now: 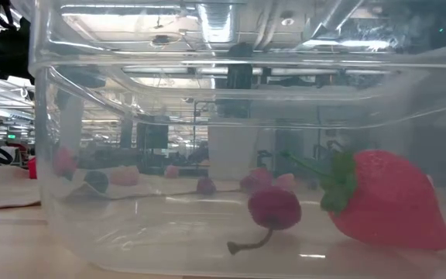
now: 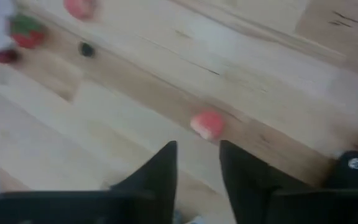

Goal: Pick and placing Produce into tupperware
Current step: Put the bottom right peach into the transparent bin

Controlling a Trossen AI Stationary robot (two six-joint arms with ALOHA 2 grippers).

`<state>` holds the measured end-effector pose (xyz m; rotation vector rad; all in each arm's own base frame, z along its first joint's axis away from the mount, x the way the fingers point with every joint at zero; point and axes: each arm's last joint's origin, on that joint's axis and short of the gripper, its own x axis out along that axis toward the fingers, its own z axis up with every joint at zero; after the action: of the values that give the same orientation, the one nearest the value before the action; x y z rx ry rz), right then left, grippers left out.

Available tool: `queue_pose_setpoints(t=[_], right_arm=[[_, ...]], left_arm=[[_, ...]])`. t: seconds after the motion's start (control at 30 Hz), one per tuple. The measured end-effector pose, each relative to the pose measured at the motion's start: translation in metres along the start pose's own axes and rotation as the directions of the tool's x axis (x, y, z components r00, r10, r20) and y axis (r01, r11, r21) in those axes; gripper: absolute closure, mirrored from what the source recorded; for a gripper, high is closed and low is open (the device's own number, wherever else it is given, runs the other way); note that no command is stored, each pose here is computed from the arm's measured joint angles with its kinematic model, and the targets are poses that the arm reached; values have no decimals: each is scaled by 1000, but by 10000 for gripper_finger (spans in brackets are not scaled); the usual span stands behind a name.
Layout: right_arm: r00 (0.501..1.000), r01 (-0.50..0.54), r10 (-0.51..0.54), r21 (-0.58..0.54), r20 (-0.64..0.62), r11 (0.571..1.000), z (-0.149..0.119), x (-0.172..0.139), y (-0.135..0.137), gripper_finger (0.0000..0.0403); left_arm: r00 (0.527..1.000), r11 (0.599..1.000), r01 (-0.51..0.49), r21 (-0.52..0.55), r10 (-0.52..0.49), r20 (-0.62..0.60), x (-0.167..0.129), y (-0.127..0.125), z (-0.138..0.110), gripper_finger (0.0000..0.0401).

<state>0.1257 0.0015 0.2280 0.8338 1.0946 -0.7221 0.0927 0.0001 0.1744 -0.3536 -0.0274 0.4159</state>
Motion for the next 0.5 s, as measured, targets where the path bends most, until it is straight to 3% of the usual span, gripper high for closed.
queue_pose_setpoints(t=[0.23,0.5], right_arm=[[985,151,-152,-21,-81,988,8,26,11,137],[965,204,-212,-63,-153,977,13,55,27,117]], left_arm=[[1000,1000,-2,3,2,-6,0,0,-1,252],[1000,1000,-3,-18,3,-8,0,0,-1,252]])
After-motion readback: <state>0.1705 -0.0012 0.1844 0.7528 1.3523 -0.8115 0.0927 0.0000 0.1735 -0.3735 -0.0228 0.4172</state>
